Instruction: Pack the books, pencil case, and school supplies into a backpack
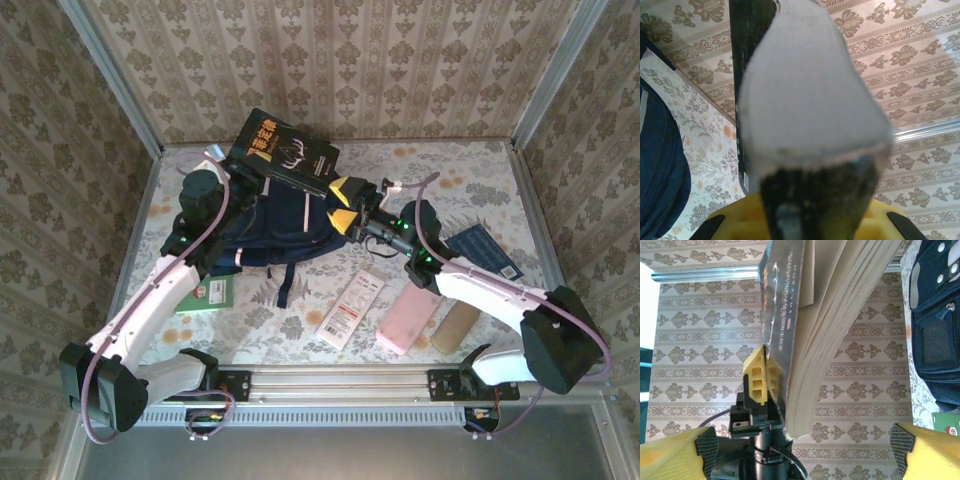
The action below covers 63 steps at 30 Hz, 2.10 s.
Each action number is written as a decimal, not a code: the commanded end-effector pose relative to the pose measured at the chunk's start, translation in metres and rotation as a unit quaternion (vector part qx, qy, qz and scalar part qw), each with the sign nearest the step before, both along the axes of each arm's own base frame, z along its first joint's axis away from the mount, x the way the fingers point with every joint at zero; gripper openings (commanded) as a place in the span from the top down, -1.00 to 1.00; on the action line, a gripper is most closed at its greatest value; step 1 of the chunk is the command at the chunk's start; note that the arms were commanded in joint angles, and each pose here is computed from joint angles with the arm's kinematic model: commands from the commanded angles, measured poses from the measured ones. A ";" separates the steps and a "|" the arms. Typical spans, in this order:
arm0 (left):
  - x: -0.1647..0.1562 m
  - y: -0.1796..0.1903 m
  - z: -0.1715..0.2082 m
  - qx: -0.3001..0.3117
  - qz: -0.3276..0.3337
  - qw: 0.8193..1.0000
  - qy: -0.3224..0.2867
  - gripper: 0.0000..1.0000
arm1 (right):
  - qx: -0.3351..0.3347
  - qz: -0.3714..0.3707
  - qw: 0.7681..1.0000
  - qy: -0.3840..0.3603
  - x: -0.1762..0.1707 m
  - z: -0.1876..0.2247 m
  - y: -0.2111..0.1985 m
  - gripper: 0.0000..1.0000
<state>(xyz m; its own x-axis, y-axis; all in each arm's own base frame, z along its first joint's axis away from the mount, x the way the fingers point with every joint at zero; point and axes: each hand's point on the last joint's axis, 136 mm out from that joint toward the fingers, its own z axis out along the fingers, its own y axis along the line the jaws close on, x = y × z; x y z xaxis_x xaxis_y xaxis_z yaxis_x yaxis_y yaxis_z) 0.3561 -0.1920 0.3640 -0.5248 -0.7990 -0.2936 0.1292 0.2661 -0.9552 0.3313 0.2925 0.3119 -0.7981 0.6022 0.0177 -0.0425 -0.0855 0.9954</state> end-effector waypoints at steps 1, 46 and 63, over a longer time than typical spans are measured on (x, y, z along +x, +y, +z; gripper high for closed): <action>-0.012 -0.002 0.037 -0.033 -0.011 0.998 -0.043 1.00 | 0.021 0.013 0.999 -0.021 0.007 0.016 0.015 -0.82; -0.036 -0.014 0.004 -0.011 -0.025 1.000 -0.007 1.00 | 0.059 -0.026 0.995 -0.080 0.052 0.037 0.001 0.37; -0.035 -0.002 -0.045 0.146 -0.019 0.988 0.056 0.11 | -0.062 -0.125 0.988 -0.061 0.055 0.005 -0.068 1.00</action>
<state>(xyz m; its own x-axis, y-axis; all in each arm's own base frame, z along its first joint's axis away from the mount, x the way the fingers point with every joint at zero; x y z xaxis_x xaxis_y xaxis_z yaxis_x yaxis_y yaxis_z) 0.3222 -0.2037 0.3242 -0.5963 -0.7298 -0.3345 0.0433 0.3868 -0.9211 0.3861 0.2632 0.3040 -0.7067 0.7045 -0.0651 -0.1165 -0.0251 0.9929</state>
